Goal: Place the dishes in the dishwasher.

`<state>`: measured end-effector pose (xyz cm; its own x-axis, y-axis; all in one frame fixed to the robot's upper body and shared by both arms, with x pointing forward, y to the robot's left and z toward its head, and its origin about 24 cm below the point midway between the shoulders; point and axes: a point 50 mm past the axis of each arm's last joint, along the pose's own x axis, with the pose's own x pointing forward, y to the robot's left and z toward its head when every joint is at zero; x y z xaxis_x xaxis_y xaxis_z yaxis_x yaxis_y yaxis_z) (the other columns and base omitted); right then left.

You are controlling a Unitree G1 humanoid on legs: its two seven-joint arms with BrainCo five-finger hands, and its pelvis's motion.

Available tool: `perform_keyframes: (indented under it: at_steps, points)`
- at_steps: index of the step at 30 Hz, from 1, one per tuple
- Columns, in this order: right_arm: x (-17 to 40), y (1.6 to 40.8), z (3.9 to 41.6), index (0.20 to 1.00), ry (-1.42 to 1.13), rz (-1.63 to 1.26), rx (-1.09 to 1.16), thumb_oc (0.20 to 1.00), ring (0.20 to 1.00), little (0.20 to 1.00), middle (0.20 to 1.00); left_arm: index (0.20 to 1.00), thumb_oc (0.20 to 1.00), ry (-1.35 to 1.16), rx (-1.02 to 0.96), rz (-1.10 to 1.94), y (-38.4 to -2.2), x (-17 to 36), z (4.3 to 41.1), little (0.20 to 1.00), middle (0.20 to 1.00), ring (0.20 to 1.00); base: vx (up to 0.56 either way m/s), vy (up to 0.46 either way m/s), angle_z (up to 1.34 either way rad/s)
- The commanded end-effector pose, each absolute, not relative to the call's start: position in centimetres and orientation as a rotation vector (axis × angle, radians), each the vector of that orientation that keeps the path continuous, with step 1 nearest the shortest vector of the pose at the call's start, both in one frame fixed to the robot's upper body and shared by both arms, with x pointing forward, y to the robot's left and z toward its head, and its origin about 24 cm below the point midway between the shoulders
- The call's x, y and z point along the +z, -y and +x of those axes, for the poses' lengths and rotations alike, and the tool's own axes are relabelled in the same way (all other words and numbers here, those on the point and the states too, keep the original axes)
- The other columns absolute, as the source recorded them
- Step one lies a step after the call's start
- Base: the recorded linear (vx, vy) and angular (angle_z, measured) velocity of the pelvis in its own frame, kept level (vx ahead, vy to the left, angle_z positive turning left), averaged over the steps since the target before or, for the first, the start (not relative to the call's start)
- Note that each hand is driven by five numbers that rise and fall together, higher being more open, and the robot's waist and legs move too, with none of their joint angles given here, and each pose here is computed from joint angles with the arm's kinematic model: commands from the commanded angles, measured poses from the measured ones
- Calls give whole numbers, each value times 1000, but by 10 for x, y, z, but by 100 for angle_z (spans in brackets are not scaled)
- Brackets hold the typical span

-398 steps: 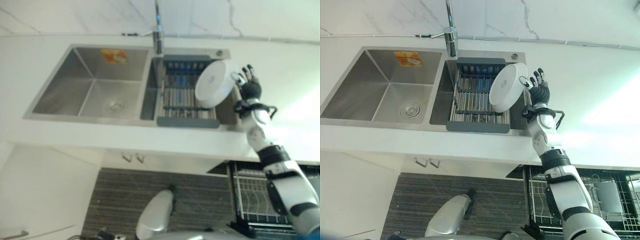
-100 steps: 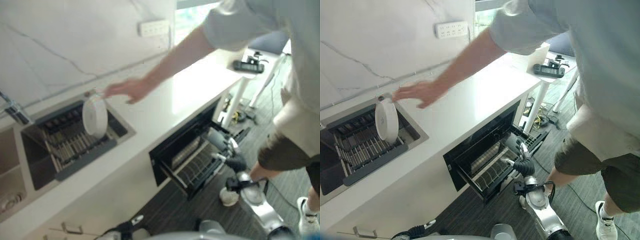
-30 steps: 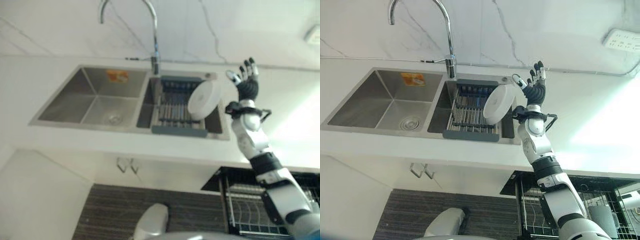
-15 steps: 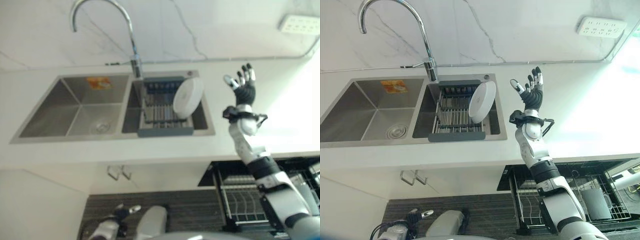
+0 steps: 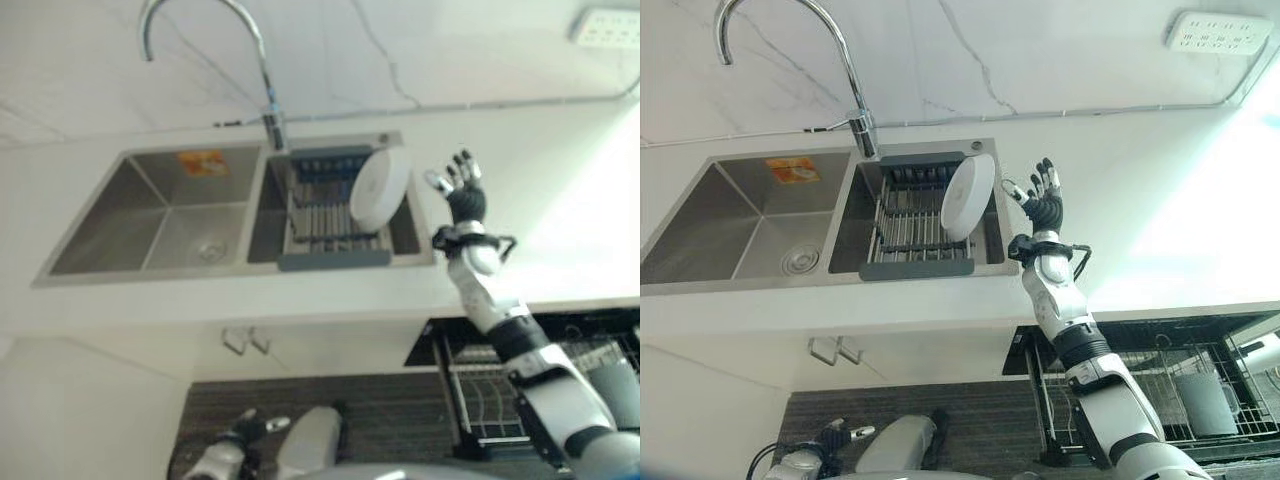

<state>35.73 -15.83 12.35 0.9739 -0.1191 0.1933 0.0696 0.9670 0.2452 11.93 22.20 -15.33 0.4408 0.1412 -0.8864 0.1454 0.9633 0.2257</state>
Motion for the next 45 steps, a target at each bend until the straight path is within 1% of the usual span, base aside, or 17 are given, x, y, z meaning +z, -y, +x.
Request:
perform_keyframes:
  at_steps: [1,13,18,25,31,45]
  points:
    - [149,154,361,1000,302,270,-48,1000,1000,1000,1000,1000,1000,-1081,-24,339,-228,-148,131,1000,1000,1000,0,0,0]
    - [158,155,366,1000,335,266,-39,1000,1000,1000,1000,1000,1000,-1128,-7,322,-233,-152,118,1000,1000,1000,-9,2,1]
    - [162,150,366,1000,347,267,-25,1000,1000,1000,1000,1000,1000,-1199,58,195,-235,-156,106,1000,1000,1000,0,0,0]
    - [179,154,364,1000,447,246,-70,1000,1000,1000,1000,1000,1000,-1234,60,175,-234,-159,98,1000,1000,1000,-4,-2,4]
    - [184,147,360,1000,475,239,-52,1000,1000,1000,1000,1000,1000,-1239,58,161,-230,-160,97,1000,1000,1000,0,0,0]
    - [181,146,359,1000,466,228,-27,1000,1000,1000,1000,1000,1000,-1238,60,171,-231,-160,99,1000,1000,1000,-4,5,2]
